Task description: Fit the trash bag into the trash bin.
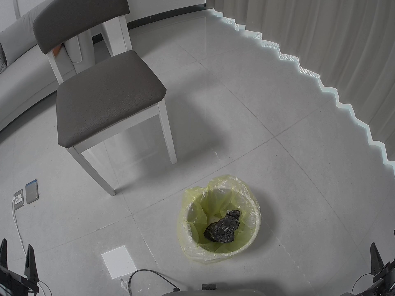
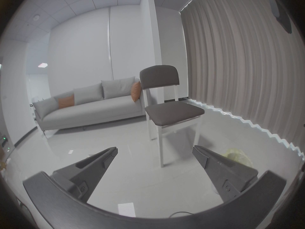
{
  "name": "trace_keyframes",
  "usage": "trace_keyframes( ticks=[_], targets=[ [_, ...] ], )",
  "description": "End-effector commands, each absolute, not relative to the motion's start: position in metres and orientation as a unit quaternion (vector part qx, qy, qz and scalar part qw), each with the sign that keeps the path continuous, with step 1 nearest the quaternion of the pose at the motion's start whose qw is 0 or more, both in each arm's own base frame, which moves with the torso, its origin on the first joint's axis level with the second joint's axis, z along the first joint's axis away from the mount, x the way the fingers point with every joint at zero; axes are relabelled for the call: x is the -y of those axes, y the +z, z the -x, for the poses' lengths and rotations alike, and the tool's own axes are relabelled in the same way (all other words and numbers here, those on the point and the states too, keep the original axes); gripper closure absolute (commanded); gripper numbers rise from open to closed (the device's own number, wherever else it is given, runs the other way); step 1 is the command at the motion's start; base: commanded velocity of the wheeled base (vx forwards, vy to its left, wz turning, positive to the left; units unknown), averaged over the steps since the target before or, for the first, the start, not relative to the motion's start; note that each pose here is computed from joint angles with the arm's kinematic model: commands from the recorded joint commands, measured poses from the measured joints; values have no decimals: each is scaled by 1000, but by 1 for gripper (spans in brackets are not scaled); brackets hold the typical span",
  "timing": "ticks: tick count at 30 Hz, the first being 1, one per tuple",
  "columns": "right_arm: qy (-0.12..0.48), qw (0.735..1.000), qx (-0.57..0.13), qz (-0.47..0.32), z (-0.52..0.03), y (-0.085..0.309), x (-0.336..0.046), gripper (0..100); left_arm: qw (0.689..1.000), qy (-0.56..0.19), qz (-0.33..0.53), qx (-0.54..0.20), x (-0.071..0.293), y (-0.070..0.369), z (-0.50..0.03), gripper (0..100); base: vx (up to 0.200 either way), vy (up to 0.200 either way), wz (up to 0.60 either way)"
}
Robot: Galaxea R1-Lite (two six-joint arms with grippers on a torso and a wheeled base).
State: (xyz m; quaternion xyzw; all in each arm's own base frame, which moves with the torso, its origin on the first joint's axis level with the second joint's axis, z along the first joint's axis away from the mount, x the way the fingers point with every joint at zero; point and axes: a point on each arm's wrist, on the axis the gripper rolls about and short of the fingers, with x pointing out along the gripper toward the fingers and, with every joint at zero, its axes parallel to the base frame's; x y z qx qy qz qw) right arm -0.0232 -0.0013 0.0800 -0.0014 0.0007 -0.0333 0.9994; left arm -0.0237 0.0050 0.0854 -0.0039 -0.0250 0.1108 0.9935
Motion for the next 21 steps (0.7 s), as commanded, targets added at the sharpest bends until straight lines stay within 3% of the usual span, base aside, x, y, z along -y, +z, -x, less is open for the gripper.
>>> trace_keyframes(
  ticks=[1,6,21],
  targets=[
    [-41,999,-2,-17,23,75,2,0,999,38,34,-2,-2,79,25,0,0,0,0],
    [-41,999,-2,-15,23,75,2,0,1000,7,3,-15,0,75,24,0,0,0,0],
    [-36,999,-3,-10,23,75,1,0,1000,7,1,1,0,76,23,0,0,0,0]
  ],
)
